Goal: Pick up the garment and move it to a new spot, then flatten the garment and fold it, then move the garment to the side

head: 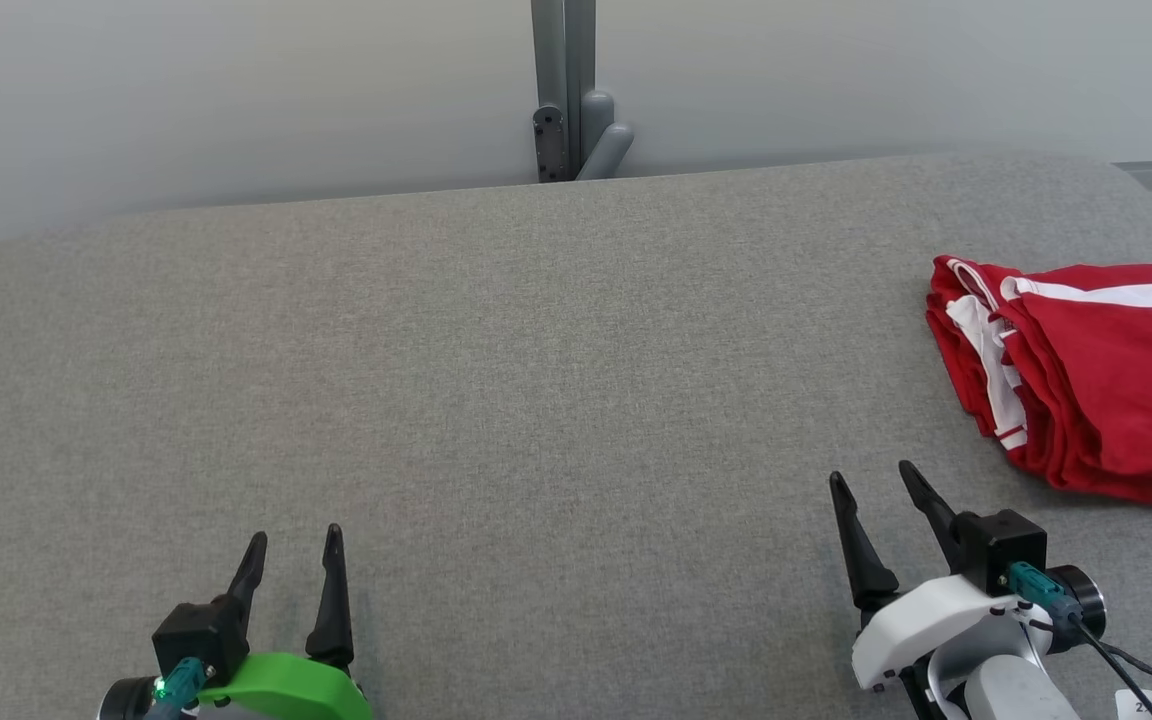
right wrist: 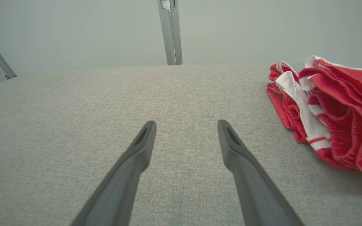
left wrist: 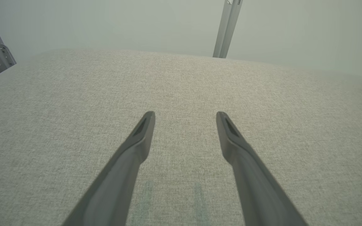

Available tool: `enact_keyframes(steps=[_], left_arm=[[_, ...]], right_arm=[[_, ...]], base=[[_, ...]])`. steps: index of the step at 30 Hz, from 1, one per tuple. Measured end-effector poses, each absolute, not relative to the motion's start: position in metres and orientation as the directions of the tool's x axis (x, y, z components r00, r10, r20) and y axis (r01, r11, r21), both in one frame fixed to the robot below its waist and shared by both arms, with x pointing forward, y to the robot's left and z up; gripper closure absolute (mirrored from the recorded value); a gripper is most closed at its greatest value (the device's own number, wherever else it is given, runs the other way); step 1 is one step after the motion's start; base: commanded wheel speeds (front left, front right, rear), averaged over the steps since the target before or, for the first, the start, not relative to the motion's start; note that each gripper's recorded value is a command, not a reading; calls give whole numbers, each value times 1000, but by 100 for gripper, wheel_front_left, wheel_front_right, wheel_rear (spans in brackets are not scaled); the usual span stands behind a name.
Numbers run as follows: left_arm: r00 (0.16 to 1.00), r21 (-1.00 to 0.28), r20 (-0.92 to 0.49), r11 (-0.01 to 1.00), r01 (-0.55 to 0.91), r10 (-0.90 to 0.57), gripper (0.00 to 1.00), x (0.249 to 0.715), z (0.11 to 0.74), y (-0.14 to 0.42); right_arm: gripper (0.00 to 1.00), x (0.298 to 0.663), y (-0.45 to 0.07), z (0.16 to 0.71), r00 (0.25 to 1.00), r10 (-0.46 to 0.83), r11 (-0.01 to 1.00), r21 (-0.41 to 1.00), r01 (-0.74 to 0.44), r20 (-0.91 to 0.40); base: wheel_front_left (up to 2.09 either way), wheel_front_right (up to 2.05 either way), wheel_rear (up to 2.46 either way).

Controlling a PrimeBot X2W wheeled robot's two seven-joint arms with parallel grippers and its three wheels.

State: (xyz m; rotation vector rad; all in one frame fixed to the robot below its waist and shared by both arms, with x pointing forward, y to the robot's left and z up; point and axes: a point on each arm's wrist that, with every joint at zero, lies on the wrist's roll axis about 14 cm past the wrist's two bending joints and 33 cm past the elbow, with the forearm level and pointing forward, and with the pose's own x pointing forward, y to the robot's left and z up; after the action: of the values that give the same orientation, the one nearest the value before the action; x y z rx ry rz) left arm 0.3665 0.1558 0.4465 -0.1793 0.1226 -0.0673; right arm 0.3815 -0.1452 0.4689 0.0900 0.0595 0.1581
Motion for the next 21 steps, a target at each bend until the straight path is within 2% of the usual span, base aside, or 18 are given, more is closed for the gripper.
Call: enact_keyframes(steps=[5, 6, 12, 21], left_arm=[[990, -182, -115, 982, 56, -77, 0, 366, 447, 156], [990, -182, -122, 982, 55, -78, 100, 365, 445, 156], [979, -195, -188, 980, 38, -75, 100, 355, 426, 156], [978, -342, -204, 939, -43, -30, 100, 357, 427, 166]], right_arm=[[0, 381, -145, 469, 986, 161, 983, 94, -156, -51], [100, 380, -145, 467, 985, 161, 983, 95, -155, -58], [100, 369, -146, 446, 980, 154, 983, 118, -139, -126], [100, 372, -157, 449, 986, 98, 958, 281, -57, -132]], base=[[0, 0, 0], [0, 0, 0], [0, 0, 0], [0, 0, 0]])
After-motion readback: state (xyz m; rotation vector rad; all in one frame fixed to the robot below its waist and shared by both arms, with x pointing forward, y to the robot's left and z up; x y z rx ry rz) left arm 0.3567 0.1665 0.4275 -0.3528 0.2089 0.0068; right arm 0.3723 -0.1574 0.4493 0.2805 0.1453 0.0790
